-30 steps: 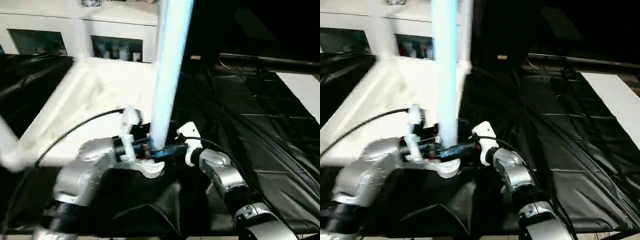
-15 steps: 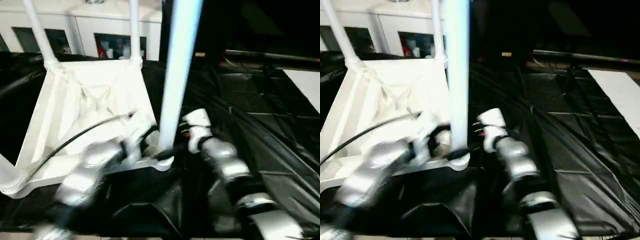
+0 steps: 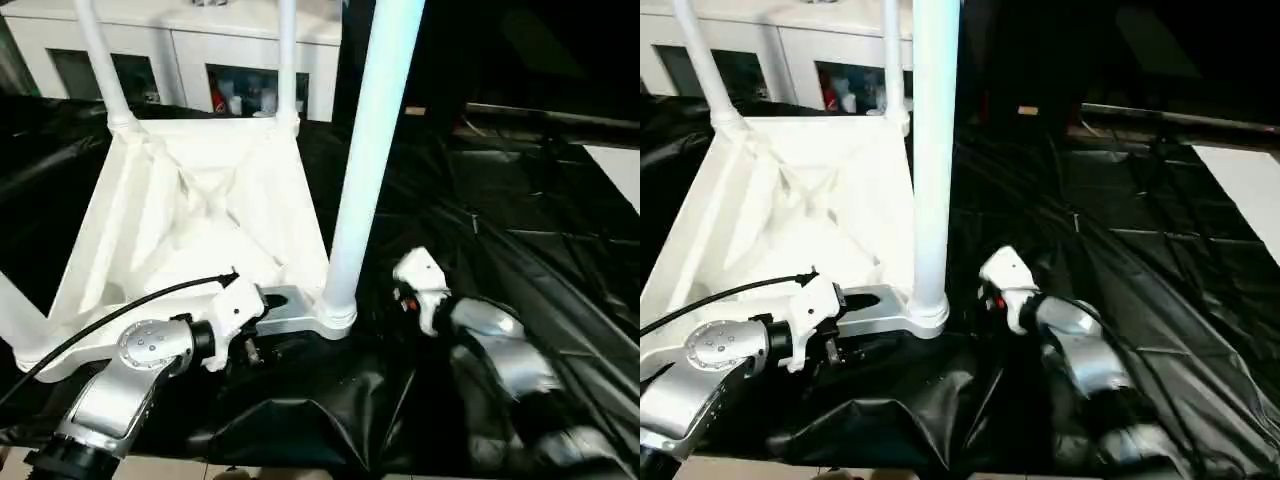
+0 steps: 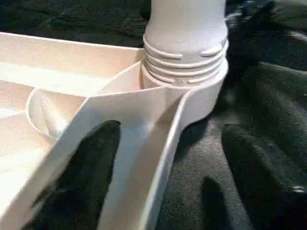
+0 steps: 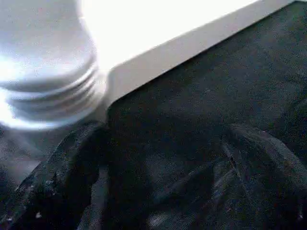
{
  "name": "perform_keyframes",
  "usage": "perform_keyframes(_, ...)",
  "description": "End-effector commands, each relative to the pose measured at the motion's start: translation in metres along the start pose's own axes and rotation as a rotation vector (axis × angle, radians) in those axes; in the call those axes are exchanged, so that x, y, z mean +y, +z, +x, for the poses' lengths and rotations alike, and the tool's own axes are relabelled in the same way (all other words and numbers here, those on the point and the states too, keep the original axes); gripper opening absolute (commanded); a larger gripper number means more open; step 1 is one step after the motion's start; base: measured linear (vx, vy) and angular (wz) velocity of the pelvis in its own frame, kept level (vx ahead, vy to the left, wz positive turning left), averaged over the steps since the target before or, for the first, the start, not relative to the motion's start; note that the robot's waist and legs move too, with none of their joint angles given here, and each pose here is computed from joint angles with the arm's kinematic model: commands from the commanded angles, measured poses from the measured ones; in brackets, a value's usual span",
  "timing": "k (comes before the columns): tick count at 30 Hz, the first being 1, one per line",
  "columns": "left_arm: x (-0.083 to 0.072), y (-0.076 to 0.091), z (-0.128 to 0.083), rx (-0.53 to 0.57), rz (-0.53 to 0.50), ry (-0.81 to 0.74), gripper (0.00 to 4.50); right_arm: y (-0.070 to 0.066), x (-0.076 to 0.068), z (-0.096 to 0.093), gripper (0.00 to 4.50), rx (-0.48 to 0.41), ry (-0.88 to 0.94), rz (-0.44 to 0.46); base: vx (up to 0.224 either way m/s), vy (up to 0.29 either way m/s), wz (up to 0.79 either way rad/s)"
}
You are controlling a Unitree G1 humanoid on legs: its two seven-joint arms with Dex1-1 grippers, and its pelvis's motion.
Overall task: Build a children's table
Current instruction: Rotate table base
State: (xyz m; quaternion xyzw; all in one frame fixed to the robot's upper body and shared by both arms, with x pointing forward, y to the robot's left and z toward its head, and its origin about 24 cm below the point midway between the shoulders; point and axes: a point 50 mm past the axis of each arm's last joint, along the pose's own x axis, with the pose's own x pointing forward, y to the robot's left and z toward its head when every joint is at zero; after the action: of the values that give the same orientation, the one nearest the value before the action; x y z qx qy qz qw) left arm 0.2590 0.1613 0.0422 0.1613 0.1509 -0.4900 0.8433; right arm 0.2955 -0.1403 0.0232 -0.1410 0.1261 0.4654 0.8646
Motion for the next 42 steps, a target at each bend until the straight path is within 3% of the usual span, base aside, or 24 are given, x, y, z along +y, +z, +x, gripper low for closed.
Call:
perform_keyframes(1, 0.007, 0.005, 0.001, -0.006, 0.025, 0.004, 3.48, 0.007, 0.006, -0.001, 4.29, -0.021, 0.076, -0.011, 0.000, 0.000, 0.00)
perform_keyframes(7, 0.016, 0.005, 0.003, 0.017, 0.053, -0.046, 3.02, 0.008, 0.017, -0.011, 4.29, 0.018, 0.214, -0.053, 0.000, 0.000, 0.00)
perform_keyframes(18, 0.035, 0.008, -0.001, 0.084, 0.116, -0.123, 1.88, 0.008, 0.017, -0.024, 4.29, 0.053, 0.244, -0.068, 0.000, 0.000, 0.00)
perform_keyframes(21, 0.040, 0.012, 0.002, 0.095, 0.132, -0.153, 1.82, 0.007, 0.018, -0.027, 4.29, 0.069, 0.246, -0.072, 0.000, 0.000, 0.00)
perform_keyframes(28, 0.046, 0.017, 0.002, 0.119, 0.153, -0.174, 1.30, 0.006, 0.020, -0.028, 4.29, 0.077, 0.247, -0.070, 0.000, 0.000, 0.00)
perform_keyframes(39, 0.054, 0.012, -0.003, 0.204, 0.188, -0.182, 0.31, 0.006, 0.021, -0.029, 4.29, 0.096, 0.252, -0.079, 0.000, 0.000, 0.00)
perform_keyframes(42, 0.056, 0.010, -0.006, 0.223, 0.189, -0.183, 0.24, 0.006, 0.021, -0.027, 4.29, 0.096, 0.252, -0.083, 0.000, 0.000, 0.00)
